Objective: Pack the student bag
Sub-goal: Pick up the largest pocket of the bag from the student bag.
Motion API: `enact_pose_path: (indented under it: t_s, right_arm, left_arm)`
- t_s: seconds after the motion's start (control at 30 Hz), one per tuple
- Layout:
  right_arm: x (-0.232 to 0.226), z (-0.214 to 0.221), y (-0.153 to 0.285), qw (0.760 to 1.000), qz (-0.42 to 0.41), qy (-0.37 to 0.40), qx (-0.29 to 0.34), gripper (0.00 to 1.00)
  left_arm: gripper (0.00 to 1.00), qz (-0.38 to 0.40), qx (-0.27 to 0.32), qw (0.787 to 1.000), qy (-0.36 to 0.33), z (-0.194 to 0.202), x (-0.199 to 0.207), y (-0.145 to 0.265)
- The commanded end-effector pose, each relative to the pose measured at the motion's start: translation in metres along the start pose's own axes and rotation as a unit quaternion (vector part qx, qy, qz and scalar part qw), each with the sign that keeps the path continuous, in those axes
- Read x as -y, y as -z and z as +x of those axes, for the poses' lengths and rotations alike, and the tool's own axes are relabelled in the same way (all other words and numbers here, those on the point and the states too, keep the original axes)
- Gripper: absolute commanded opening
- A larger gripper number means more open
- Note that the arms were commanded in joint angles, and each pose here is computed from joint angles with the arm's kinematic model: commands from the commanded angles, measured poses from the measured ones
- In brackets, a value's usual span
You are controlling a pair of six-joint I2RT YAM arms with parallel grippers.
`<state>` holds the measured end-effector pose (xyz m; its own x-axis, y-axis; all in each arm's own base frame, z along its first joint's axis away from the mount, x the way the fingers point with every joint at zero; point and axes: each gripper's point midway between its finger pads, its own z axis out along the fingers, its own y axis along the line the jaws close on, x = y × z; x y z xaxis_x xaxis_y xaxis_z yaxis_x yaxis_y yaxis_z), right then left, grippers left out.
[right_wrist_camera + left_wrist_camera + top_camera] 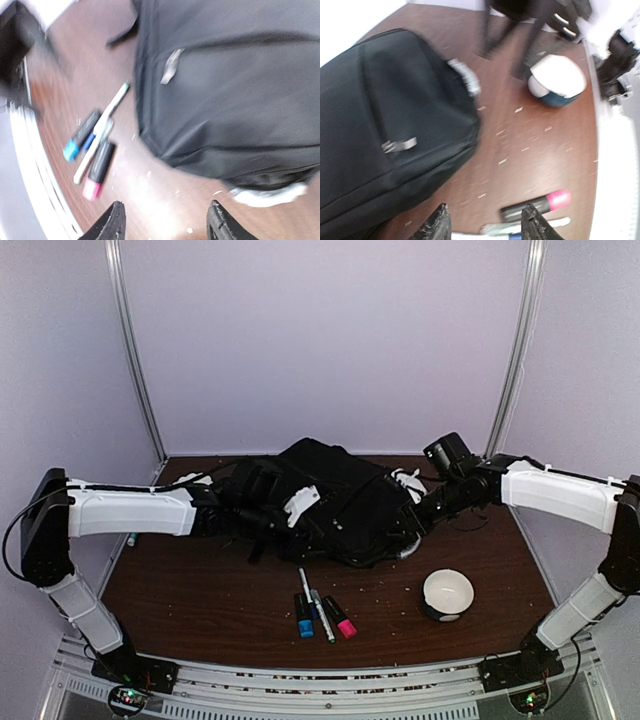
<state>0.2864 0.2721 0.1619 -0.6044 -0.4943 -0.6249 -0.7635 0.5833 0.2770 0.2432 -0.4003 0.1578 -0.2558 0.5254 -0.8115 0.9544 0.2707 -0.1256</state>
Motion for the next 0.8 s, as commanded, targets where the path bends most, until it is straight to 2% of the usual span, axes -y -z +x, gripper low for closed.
enact_pose_path:
  t_s: [0.0,0.2,0.5,0.57,0.67,0.77]
  right_arm:
    - [-0.018,0.030,-0.027,0.999,-0.019,0.023,-0.041,0.54]
    - [-0.017,0.044,-0.061,0.995,-0.036,-0.010,-0.092,0.50]
    - [0.025,-0.006,-0.081,0.998,0.046,-0.008,-0.047,0.50]
    - [0.032,-0.015,-0.078,0.997,0.068,-0.005,-0.026,0.53]
    - [0.015,-0.012,-0.074,0.999,0.033,0.008,-0.026,0.53]
    - [0.003,0.006,-0.075,0.998,0.018,0.019,-0.050,0.50]
  left_arm:
    - [0.50,-0.078,-0.047,0.995,-0.042,0.038,-0.035,0.009]
    - [0.50,-0.111,-0.022,0.990,-0.090,0.033,-0.048,0.005]
    - [0.49,-0.123,-0.005,0.989,-0.078,0.032,-0.056,-0.004]
    - [0.49,-0.121,-0.003,0.990,-0.070,0.034,-0.055,-0.006]
    - [0.49,-0.118,0.000,0.991,-0.062,0.035,-0.053,-0.005]
    - [0.49,-0.121,0.010,0.991,-0.059,0.035,-0.052,-0.001]
